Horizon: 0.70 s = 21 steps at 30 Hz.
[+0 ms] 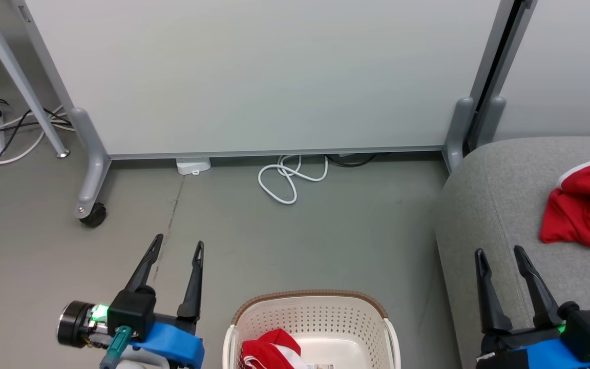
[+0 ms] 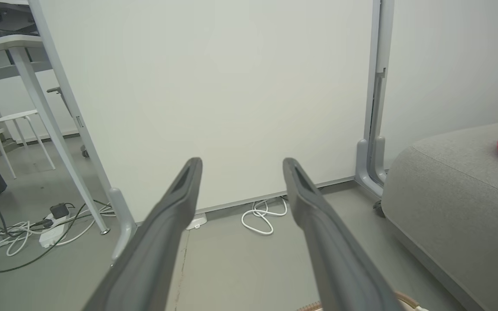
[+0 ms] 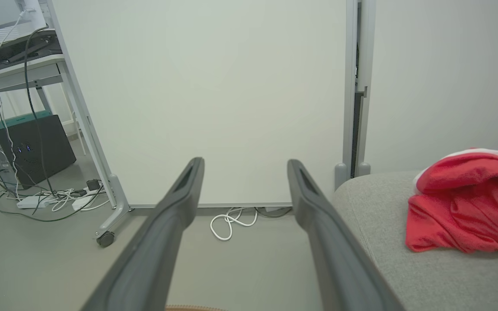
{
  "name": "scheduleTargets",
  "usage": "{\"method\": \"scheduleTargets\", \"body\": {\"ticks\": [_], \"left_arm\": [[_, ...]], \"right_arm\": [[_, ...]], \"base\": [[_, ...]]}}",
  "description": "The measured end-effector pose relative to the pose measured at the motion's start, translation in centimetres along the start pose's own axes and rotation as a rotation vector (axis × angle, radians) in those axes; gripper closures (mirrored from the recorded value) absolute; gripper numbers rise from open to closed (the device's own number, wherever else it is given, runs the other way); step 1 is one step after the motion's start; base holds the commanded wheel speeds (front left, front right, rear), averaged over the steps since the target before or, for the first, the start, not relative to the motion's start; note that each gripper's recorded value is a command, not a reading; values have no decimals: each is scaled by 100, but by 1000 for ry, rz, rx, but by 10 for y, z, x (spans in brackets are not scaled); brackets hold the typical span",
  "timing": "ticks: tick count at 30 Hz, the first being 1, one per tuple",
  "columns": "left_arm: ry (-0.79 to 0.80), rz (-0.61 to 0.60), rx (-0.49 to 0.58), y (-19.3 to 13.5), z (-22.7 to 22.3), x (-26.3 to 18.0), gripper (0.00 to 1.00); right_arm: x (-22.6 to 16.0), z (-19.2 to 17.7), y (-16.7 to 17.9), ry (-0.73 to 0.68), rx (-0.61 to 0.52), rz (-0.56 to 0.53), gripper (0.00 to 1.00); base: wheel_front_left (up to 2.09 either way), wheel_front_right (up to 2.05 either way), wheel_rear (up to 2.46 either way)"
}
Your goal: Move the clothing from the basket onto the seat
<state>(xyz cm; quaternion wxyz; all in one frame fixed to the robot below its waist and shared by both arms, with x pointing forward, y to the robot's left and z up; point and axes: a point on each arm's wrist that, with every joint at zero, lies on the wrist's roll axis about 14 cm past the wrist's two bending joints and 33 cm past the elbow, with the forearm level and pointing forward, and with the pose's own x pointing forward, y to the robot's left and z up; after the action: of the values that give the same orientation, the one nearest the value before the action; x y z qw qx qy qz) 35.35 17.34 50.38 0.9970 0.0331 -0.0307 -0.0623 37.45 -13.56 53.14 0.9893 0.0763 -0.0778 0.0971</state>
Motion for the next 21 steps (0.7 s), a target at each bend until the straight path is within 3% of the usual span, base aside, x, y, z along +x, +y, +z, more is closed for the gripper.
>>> {"method": "scheduleTargets", "body": {"ticks": [9,21], "left_arm": [[70,-210,76,-45,-21,34,0],[342,-568,217,-111,-125,65,0]], "right_arm": [[13,-3,2,0,-12,12,0],[52,-28,-12,38,-55,10,0]], "base": [[0,0,0],[0,0,0]]}}
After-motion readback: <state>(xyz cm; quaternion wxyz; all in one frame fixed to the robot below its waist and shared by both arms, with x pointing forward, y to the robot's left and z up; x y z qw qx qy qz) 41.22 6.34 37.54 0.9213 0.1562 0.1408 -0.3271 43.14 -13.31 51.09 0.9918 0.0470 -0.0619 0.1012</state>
